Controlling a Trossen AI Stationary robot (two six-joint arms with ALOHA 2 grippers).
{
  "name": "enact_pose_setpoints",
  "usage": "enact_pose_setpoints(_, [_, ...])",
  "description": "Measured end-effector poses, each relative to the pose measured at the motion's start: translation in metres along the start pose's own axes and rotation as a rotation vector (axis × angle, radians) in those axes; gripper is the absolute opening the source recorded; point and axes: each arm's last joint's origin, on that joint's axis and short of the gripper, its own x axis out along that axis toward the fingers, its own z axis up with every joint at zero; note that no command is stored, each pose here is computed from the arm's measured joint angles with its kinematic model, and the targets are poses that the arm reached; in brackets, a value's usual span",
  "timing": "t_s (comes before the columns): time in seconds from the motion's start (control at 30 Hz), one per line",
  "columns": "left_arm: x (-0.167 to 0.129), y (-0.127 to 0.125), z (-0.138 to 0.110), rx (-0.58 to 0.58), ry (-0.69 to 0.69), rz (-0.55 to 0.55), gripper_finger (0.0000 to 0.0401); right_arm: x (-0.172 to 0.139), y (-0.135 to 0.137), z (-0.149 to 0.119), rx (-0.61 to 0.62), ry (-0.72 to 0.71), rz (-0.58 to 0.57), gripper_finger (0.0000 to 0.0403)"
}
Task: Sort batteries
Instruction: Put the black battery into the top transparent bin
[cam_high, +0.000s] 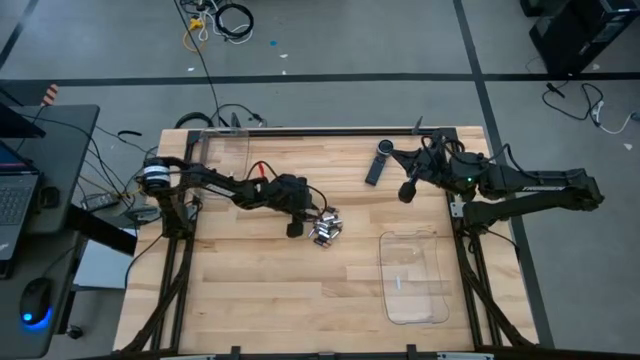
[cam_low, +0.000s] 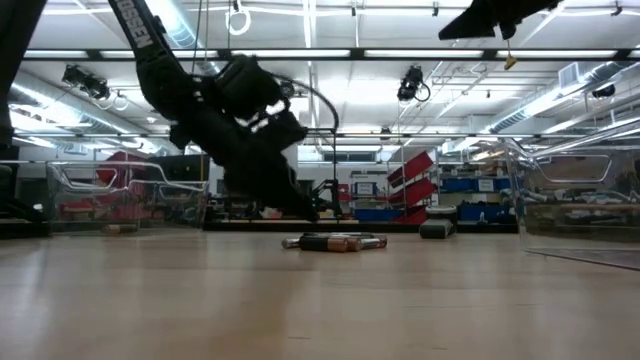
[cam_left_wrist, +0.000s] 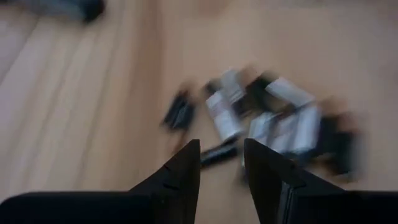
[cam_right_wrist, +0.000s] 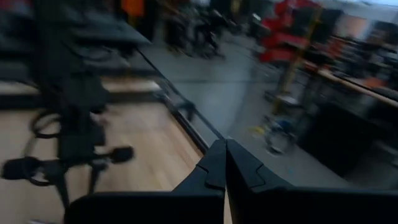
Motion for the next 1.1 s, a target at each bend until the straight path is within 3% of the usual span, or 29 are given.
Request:
enact_pose_setpoints(0.17, [-0.035, -0.008, 0.035, 0.051, -0.133, 0.007, 0.0124, 0.002, 0.01, 0.014, 0.059, -0.134, 0.072, 0.0])
enact_pose_setpoints(0.3, [-0.07, -0.013, 0.054, 0.109, -0.234, 0.051, 0.0124, 0.009, 0.023, 0.025, 0.066, -0.152, 0.111, 0.0])
enact_pose_setpoints(0.5, [-0.11, -0.023, 0.05, 0.108, -0.314, 0.14, 0.0124, 0.026, 0.046, 0.047, 0.047, -0.09, 0.114, 0.0])
enact_pose_setpoints(0.7, [-0.126, -0.031, 0.037, 0.046, -0.334, 0.197, 0.0124, 0.047, 0.064, 0.063, 0.063, 0.007, 0.077, 0.0])
enact_pose_setpoints(0.93, [-0.137, -0.035, 0.032, -0.024, -0.367, 0.31, 0.0124, 0.077, 0.091, 0.05, 0.066, 0.126, 0.122, 0.0])
enact_pose_setpoints(1.1, [-0.147, -0.035, 0.032, -0.065, -0.36, 0.401, 0.0124, 0.098, 0.102, 0.036, 0.126, 0.299, 0.162, 0.0])
